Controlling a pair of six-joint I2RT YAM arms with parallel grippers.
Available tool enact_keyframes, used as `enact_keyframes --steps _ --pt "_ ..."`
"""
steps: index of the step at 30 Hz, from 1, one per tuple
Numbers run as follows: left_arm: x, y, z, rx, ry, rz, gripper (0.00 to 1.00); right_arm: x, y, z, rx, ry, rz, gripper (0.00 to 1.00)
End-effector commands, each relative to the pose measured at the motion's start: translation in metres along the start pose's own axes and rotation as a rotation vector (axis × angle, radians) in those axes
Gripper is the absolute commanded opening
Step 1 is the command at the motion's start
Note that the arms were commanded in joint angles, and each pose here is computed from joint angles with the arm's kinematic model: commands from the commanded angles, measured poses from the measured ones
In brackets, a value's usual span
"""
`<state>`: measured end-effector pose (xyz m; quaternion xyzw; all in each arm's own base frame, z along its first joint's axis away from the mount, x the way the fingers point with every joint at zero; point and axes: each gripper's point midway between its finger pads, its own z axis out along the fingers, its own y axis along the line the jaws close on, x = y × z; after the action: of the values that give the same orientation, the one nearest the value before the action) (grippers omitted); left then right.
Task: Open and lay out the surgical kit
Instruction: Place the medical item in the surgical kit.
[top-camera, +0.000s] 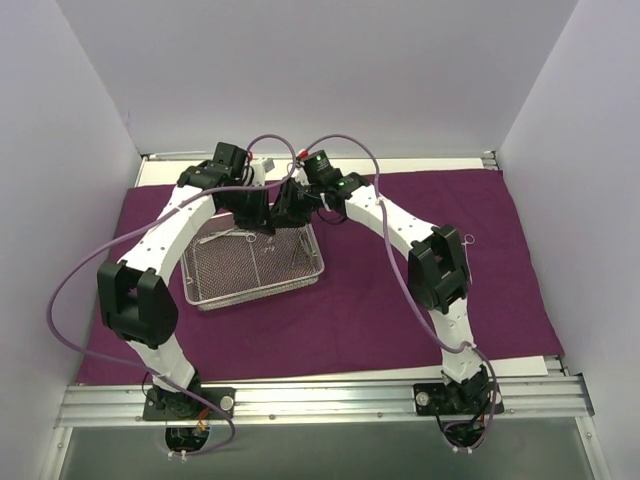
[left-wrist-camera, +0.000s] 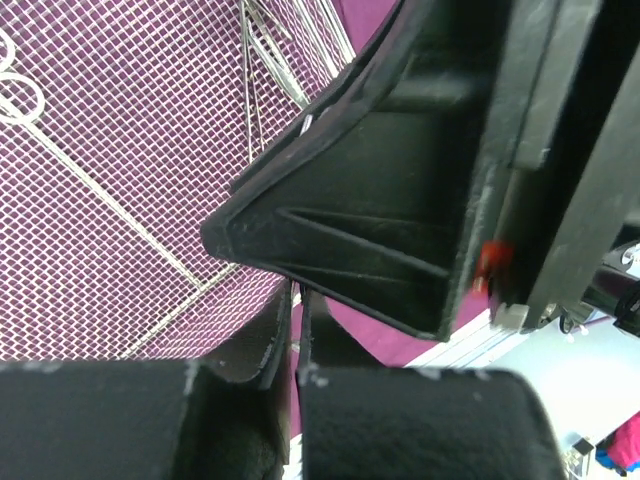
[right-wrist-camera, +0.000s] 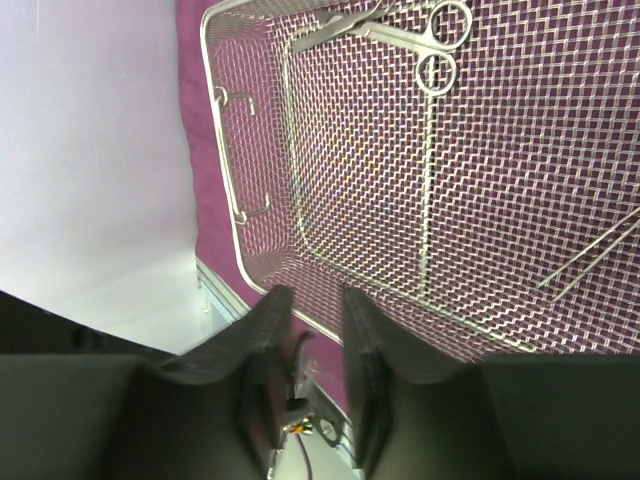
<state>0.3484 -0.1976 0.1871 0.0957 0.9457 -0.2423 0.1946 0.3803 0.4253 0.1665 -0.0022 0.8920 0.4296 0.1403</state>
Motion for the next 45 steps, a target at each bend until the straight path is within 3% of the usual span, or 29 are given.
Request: enact_keyframes --steps 1,2,3,4,8,13,21,24,26,33,35,38,40,41,45 --pt "-0.016 -0.013 -0.006 0.033 -0.037 0.04 0.02 0.003 0.015 -0.002 -0.027 0.021 -0.018 0.23" --pt "-0.016 -0.014 -0.006 0.031 -0.034 0.043 0.02 0.002 0.017 -0.003 -0.027 0.017 -0.019 0.18" --pt "-0.017 -0.013 -0.006 0.025 -0.035 0.043 0.02 0.002 0.017 -0.002 -0.024 0.017 -0.016 0.05" --pt "-0.018 -0.013 -0.006 0.022 -0.036 0.043 0.02 0.002 0.017 -0.003 -0.019 0.02 -0.009 0.0" --pt "-0.025 -0.009 -0.015 -0.018 -0.075 0.053 0.54 -0.002 0.015 -0.01 0.018 -0.002 0.016 0.0" --pt "-0.024 -0.012 -0.026 -0.015 -0.111 0.098 0.65 -0.011 0.015 -0.025 0.036 -0.037 0.061 0.0" --pt "-0.003 -0.029 -0.026 0.112 -0.1 0.086 0.63 -0.022 0.012 -0.045 0.002 -0.089 0.079 0.0" --pt "0.005 -0.034 -0.023 0.156 -0.084 0.079 0.56 -0.023 0.015 -0.052 -0.008 -0.098 0.071 0.0" --pt "0.009 -0.035 -0.02 0.168 -0.072 0.063 0.45 -0.023 0.015 -0.056 -0.006 -0.108 0.067 0.0" --pt "0.015 -0.041 -0.017 0.22 -0.054 0.052 0.43 -0.019 0.019 -0.062 -0.019 -0.105 0.067 0.0" --pt "0.012 -0.042 -0.016 0.22 -0.06 0.047 0.36 -0.016 0.021 -0.064 -0.024 -0.097 0.065 0.0" --pt "0.008 -0.043 -0.015 0.227 -0.061 0.033 0.07 -0.014 0.028 -0.07 -0.053 -0.094 0.052 0.0" --pt "0.005 -0.043 -0.016 0.231 -0.056 0.028 0.02 -0.015 0.031 -0.078 -0.056 -0.108 0.022 0.13" --pt "0.005 -0.046 -0.018 0.245 -0.056 0.033 0.02 -0.02 0.026 -0.085 -0.042 -0.125 0.015 0.26" --pt "0.008 -0.051 -0.027 0.299 -0.047 0.024 0.02 -0.033 0.0 -0.116 0.046 -0.191 -0.091 0.42"
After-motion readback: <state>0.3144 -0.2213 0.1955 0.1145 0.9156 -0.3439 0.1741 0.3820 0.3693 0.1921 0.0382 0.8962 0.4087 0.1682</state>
